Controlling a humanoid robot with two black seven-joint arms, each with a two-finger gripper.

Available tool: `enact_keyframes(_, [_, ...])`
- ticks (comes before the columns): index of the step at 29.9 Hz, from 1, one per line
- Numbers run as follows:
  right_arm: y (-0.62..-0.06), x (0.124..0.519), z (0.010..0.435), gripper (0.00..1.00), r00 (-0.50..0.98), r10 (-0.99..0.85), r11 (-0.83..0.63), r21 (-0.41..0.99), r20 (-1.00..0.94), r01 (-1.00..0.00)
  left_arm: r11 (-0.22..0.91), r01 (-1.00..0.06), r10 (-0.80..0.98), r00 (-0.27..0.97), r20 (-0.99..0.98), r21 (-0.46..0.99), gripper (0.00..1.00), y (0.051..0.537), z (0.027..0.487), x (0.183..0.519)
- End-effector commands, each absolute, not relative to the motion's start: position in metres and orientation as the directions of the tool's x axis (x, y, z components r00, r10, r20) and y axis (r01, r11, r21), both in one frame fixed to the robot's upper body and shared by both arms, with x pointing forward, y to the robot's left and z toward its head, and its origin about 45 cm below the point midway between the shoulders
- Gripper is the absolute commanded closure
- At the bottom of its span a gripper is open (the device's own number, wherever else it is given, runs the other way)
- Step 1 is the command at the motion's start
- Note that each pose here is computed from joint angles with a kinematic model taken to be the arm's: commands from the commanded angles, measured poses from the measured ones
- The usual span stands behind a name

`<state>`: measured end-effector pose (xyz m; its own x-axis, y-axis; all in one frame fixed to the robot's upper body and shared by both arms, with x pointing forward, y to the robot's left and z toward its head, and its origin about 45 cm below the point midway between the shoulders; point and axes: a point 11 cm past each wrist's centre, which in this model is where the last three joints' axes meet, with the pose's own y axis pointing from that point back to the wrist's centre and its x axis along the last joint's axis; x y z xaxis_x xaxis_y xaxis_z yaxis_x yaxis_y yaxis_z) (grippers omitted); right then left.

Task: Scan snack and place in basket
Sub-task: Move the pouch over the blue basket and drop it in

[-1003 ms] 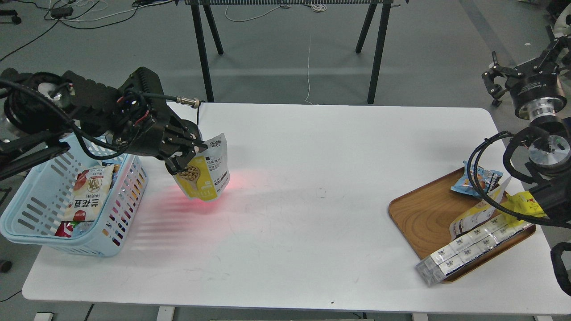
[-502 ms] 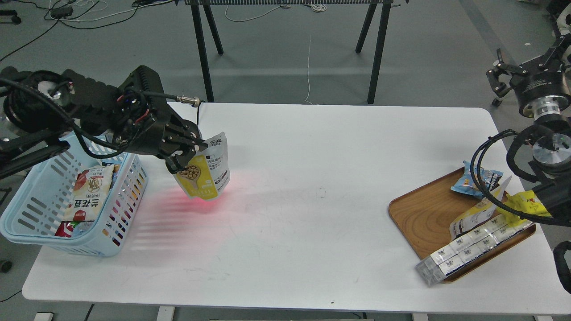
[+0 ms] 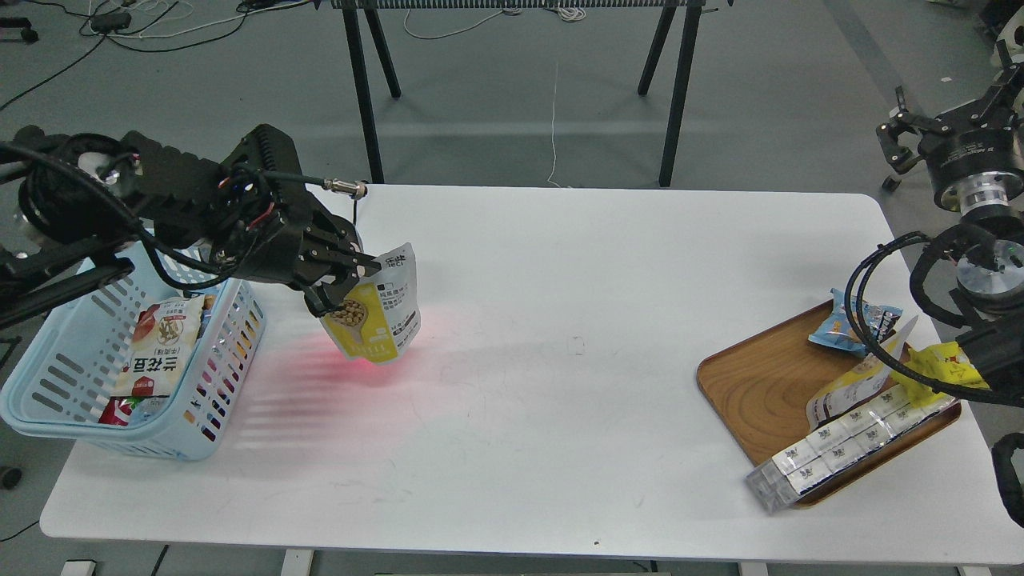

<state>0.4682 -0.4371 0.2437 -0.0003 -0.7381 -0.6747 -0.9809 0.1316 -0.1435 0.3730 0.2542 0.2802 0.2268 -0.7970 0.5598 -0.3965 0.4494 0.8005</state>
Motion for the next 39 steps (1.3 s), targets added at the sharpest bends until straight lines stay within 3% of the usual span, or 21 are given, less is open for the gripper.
enact_keyframes(1, [-0.444,0.467,0.248,0.0,-0.004,-0.744,0.139,-0.149,-0.668,-0.979,0.455,-0.402,-0.797,0.214,0.565,0.794,1.0,0.252,0.286,0.373])
enact_keyframes(9, [-0.447,0.467,0.251,0.0,-0.005,-0.749,0.141,-0.153,-0.662,-0.978,0.473,-0.495,-0.774,0.161,0.612,0.729,1.0,0.274,0.336,0.362])
enact_keyframes(24, [-0.452,0.465,0.253,0.0,-0.01,-0.756,0.146,-0.154,-0.654,-0.977,0.232,-0.746,-0.751,0.271,0.602,0.624,1.0,0.433,0.398,0.319])
enact_keyframes(32, [-0.449,0.467,0.254,0.0,-0.003,-0.755,0.141,-0.157,-0.656,-0.977,0.155,-0.76,-0.742,0.332,0.582,0.631,1.0,0.481,0.382,0.307])
enact_keyframes(39, [-0.451,0.466,0.254,0.0,-0.004,-0.757,0.141,-0.157,-0.653,-0.978,0.175,-0.737,-0.751,0.328,0.572,0.652,1.0,0.497,0.358,0.286])
